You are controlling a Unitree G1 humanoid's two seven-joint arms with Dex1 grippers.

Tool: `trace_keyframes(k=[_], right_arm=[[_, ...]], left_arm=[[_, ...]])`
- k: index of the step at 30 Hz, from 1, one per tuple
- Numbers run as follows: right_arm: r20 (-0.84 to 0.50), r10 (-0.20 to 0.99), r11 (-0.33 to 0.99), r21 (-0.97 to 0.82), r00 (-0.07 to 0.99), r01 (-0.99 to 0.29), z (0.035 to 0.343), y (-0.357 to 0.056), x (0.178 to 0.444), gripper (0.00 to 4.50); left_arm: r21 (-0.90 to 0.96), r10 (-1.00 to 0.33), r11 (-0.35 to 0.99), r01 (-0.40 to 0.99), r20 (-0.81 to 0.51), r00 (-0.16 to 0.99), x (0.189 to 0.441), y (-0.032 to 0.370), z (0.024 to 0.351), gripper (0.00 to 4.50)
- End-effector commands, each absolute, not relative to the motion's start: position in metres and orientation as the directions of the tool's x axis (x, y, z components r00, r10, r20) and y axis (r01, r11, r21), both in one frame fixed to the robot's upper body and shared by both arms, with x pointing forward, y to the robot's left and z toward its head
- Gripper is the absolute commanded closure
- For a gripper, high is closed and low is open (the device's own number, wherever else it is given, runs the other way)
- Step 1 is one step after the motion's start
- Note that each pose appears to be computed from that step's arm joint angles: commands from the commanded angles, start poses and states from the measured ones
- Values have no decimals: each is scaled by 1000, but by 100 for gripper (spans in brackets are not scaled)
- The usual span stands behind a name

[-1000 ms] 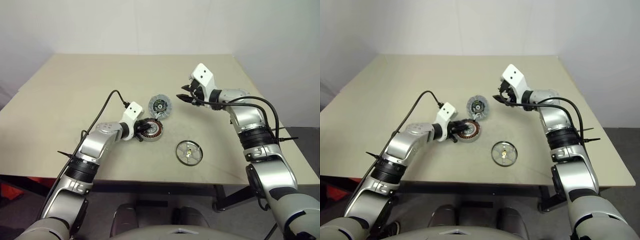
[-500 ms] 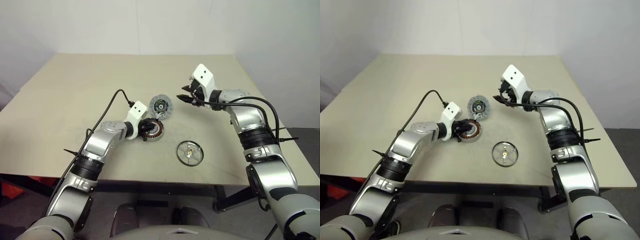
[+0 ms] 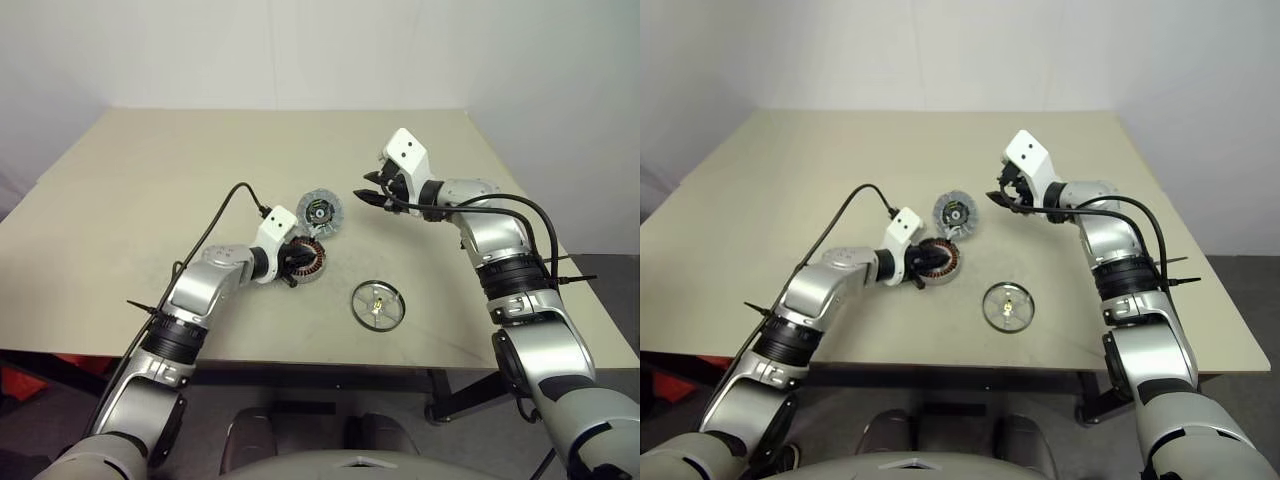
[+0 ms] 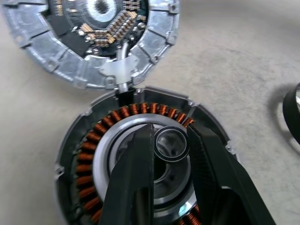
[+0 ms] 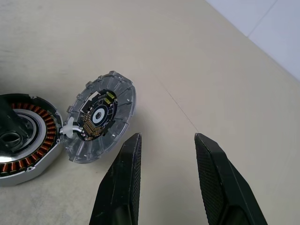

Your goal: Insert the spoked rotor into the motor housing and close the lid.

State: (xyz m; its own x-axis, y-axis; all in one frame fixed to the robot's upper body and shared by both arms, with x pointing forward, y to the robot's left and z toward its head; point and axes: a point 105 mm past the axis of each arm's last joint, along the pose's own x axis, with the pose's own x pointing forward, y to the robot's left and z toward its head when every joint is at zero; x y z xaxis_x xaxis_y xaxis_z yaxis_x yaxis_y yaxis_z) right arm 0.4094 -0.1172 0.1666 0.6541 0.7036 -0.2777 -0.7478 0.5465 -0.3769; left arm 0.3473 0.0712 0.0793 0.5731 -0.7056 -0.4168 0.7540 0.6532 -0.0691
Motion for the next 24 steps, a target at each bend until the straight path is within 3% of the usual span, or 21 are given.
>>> trace_keyframes(k=[1, 24], right_arm=[[-215, 720, 547, -410, 660, -730, 188, -114, 411, 249], [-215, 725, 541, -411, 654, -734, 189, -111, 412, 249]], left_arm=[[-49, -696, 668, 743, -396, 599, 348, 78, 88, 378], [-90, -710, 666, 740, -380, 592, 348, 76, 91, 378]])
